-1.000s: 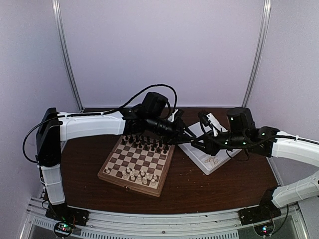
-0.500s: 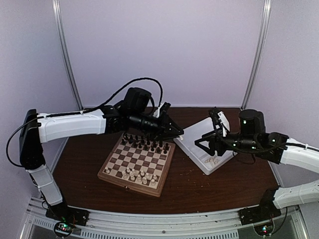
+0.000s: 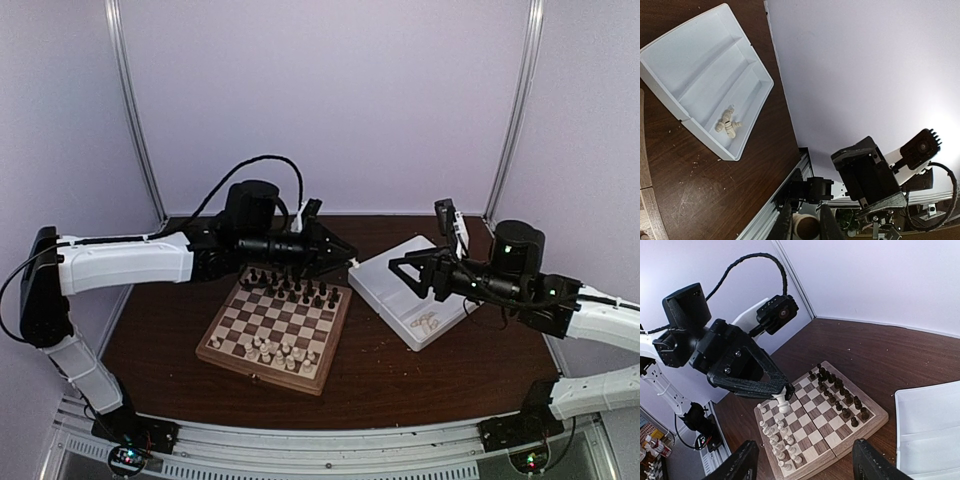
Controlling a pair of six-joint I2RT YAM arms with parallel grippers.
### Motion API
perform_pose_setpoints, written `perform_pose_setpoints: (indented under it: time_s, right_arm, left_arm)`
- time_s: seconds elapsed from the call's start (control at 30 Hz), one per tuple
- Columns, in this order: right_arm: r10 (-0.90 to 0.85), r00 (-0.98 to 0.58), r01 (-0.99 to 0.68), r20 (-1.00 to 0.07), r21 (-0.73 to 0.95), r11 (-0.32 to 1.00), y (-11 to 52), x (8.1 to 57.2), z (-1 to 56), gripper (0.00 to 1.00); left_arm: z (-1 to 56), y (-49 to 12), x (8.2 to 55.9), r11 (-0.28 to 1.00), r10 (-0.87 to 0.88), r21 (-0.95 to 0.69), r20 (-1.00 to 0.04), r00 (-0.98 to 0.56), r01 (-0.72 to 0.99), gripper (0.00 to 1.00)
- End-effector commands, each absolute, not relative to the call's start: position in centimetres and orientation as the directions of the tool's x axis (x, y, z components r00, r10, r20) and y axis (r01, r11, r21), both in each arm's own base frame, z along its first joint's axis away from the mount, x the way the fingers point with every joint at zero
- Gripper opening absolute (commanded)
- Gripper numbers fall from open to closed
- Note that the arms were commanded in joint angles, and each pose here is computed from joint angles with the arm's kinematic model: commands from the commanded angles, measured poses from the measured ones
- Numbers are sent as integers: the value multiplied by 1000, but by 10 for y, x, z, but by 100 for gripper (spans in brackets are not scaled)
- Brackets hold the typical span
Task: Set up the chess pieces on the board
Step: Place the chess piece on the chessboard.
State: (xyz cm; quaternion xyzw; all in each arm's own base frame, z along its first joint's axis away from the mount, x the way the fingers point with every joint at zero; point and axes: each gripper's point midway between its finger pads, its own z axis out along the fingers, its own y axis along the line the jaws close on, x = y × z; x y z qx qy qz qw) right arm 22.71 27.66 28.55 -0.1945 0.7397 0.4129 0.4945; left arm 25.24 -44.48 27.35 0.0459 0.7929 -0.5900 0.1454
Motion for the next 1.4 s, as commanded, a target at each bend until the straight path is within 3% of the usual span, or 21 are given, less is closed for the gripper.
perform_pose_setpoints:
  time_s: [0.0, 0.2, 0.33, 0.43, 0.6, 0.97, 1.2, 1.37]
  right_arm:
    - [217, -399, -669, -891, 445, 595, 282, 237, 298, 68]
    - [242, -385, -725, -891, 454, 518, 308, 229, 307, 71]
    - [165, -400, -758, -902, 427, 494, 330, 225, 309, 70]
    - [208, -380, -771, -901, 433, 468, 337, 225, 314, 69]
    - [259, -354, -758, -899, 438, 483, 342, 233, 317, 63]
    - [289, -334, -767, -897, 437, 471, 359, 240, 326, 64]
    - [292, -324, -776, -900, 429, 462, 363, 239, 330, 51]
    - [344, -292, -764, -893, 434, 477, 350, 240, 335, 56]
  left_arm:
    - [317, -432, 260, 204, -219, -936, -330, -918, 288, 4]
    - [330, -429, 261, 133, -261, -957, -286, -922, 259, 4]
    - [345, -431, 259, 92, -266, -962, -274, -924, 258, 4]
    - [353, -429, 259, 81, -274, -962, -274, -922, 261, 4]
    - [362, -430, 259, 54, -281, -966, -257, -924, 253, 3]
    - [371, -433, 263, 10, -297, -970, -237, -925, 245, 3]
    - [372, -439, 264, -18, -296, -973, -214, -931, 230, 3]
    - [372, -441, 262, -22, -289, -973, -213, -933, 229, 3]
